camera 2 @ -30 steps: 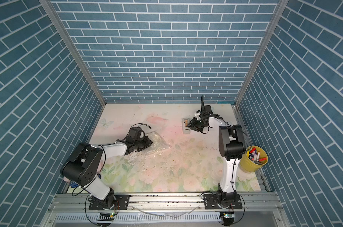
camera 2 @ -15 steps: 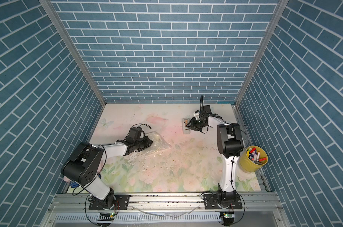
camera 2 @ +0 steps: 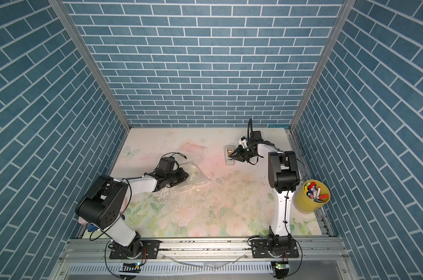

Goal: Wrap dinner plates in bubble wrap
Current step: Pull the tape from the tape cutter.

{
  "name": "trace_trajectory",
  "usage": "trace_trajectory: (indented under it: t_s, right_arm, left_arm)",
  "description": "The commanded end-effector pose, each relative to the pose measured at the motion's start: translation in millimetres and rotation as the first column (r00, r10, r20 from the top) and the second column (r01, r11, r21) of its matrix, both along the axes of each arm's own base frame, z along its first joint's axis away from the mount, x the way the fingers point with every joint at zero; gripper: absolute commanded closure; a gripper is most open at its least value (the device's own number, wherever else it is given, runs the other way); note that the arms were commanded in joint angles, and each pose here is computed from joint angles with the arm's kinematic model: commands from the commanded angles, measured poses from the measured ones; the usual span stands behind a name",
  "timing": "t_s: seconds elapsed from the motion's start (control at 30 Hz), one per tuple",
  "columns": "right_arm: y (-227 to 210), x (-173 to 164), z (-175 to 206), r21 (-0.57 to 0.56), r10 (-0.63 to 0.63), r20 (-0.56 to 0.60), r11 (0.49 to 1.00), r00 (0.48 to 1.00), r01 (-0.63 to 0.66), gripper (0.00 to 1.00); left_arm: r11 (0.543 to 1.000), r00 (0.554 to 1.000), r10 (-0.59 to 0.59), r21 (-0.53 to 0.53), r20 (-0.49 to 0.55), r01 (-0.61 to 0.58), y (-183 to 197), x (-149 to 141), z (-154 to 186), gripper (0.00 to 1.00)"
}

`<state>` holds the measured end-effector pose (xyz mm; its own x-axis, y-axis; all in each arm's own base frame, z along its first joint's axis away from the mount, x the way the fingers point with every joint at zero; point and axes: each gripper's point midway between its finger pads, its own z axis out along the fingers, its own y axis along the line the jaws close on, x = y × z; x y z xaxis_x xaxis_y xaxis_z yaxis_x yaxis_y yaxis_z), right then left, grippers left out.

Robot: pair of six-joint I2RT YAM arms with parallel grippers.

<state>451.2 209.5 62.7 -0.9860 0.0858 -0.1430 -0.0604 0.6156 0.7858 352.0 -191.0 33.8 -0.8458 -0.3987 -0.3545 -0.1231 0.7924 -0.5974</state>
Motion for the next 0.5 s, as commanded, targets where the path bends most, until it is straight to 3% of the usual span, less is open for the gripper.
trace_trajectory:
  t_s: [0.0, 0.27, 0.47]
  right_arm:
    - [8, 3, 11, 0.059, 0.057, 0.038, 0.996, 0.998, -0.059, 0.78]
    - [8, 3, 3, 0.077, 0.071, 0.009, 0.994, 0.997, -0.071, 0.85]
    - [5, 4, -4, 0.060, 0.057, -0.005, 0.997, 0.998, -0.057, 0.83]
  left_arm:
    - [0.997, 0.987, 0.010, 0.079, -0.161, 0.003, 14, -34, -44, 0.82]
    - [0.997, 0.986, 0.013, 0.081, -0.167, 0.000, 14, -34, -46, 0.83]
    - [0.997, 0.986, 0.012, 0.082, -0.169, 0.001, 14, -34, -47, 0.83]
